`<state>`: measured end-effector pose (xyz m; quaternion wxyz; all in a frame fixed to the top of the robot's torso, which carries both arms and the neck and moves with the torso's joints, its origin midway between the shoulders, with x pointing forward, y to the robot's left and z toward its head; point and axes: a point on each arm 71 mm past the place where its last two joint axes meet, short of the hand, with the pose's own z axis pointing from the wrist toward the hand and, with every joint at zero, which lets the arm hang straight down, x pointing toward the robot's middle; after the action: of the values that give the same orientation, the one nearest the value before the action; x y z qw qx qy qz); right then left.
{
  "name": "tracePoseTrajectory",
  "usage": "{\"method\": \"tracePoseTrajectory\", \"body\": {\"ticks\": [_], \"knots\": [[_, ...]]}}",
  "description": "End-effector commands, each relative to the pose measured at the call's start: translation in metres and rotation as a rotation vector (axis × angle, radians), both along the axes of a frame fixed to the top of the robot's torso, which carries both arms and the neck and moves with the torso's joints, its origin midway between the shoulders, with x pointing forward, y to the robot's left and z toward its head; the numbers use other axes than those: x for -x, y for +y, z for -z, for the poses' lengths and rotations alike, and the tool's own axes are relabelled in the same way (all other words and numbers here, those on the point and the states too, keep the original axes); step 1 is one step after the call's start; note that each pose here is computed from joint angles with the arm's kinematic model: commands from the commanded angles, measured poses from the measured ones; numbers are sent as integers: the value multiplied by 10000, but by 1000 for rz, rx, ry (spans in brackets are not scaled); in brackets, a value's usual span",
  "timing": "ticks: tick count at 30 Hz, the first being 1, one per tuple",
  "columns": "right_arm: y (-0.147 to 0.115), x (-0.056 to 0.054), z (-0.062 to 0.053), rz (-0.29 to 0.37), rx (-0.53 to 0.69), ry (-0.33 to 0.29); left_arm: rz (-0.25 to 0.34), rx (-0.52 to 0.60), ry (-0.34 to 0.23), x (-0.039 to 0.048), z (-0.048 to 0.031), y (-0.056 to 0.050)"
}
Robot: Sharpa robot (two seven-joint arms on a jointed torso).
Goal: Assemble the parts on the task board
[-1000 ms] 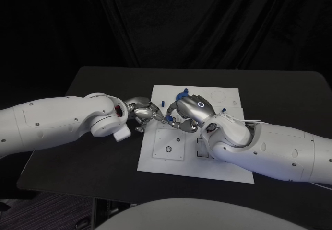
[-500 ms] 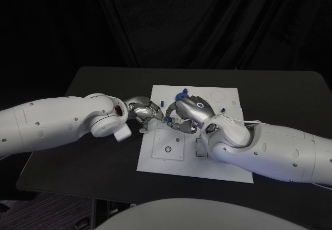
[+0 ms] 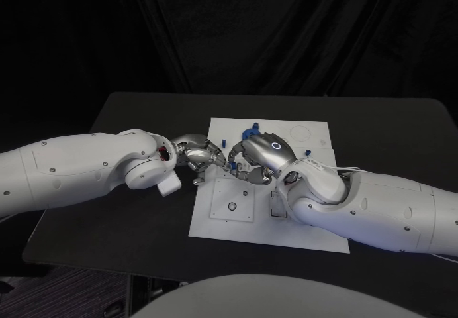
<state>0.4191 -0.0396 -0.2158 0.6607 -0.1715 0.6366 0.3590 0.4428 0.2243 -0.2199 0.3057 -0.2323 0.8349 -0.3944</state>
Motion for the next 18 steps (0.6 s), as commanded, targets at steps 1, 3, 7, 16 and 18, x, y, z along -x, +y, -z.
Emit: {"method": "tracePoseTrajectory", "body": {"ticks": [1, 3, 7, 16, 18], "knots": [[5, 8, -1, 0, -6, -1, 24, 31, 21, 26, 14, -36], [5, 8, 0, 0, -4, 0, 26, 32, 24, 28, 18, -38], [2, 7, 4, 0, 1, 3, 27, 36, 26, 29, 26, -38], [2, 14, 10, -3, 11, 9, 31, 55, 42, 39, 57, -33], [2, 15, 11, -4, 12, 12, 31, 60, 42, 38, 59, -34]]}}
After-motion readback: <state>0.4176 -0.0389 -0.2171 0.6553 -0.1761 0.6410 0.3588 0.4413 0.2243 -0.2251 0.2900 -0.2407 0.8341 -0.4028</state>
